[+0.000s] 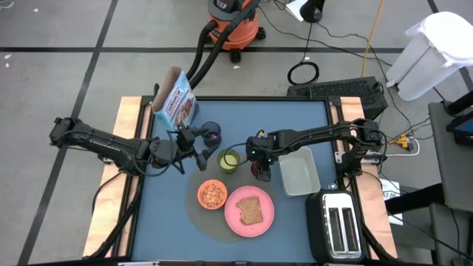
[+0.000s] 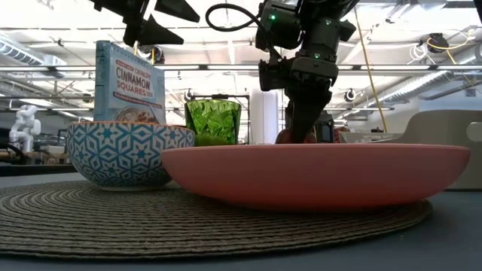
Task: Arrange a breakfast setting
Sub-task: Put the apple on the gray placemat to the right of the cup of milk
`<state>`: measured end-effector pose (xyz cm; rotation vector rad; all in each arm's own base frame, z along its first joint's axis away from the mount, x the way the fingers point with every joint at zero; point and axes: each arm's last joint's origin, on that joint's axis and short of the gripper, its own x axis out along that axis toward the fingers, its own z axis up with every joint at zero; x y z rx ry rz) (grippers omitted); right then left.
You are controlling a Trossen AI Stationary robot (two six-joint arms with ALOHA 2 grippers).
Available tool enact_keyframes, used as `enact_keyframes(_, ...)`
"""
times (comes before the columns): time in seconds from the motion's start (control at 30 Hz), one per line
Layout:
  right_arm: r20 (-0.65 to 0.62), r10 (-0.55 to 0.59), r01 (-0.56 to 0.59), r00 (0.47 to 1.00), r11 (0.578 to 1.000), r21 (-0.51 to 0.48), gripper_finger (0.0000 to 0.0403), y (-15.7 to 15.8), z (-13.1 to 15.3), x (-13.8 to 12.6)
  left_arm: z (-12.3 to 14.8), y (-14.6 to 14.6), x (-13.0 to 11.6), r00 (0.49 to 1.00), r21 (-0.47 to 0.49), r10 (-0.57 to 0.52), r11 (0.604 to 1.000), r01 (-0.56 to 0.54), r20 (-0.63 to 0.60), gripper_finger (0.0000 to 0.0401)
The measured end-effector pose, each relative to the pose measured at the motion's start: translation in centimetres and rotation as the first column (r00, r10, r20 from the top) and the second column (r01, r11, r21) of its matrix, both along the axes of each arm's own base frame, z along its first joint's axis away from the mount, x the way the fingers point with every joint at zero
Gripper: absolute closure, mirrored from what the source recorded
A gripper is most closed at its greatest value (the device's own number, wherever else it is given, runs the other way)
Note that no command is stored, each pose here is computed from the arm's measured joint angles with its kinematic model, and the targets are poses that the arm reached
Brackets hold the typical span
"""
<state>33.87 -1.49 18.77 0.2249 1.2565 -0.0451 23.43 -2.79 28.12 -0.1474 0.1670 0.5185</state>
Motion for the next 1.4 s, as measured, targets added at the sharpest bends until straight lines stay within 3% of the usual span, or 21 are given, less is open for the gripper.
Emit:
enact_keyframes(0.5, 0.000, 0.000, 0.000, 1.000, 1.000, 0.001, 0.0118, 0.01, -0.01, 0.01, 0.00, 0.00, 0.00, 1.000, 0.000, 0.000, 1.000, 0.000, 0.000, 0.0025)
enact_keyframes(1.4, 0.048, 0.001, -0.001, 0.999, 1.000, 0.000, 0.0114, 0.00, 0.13, 0.44, 0.00, -0.01, 0.00, 1.000, -0.001, 0.000, 1.000, 0.000, 0.000, 0.0025)
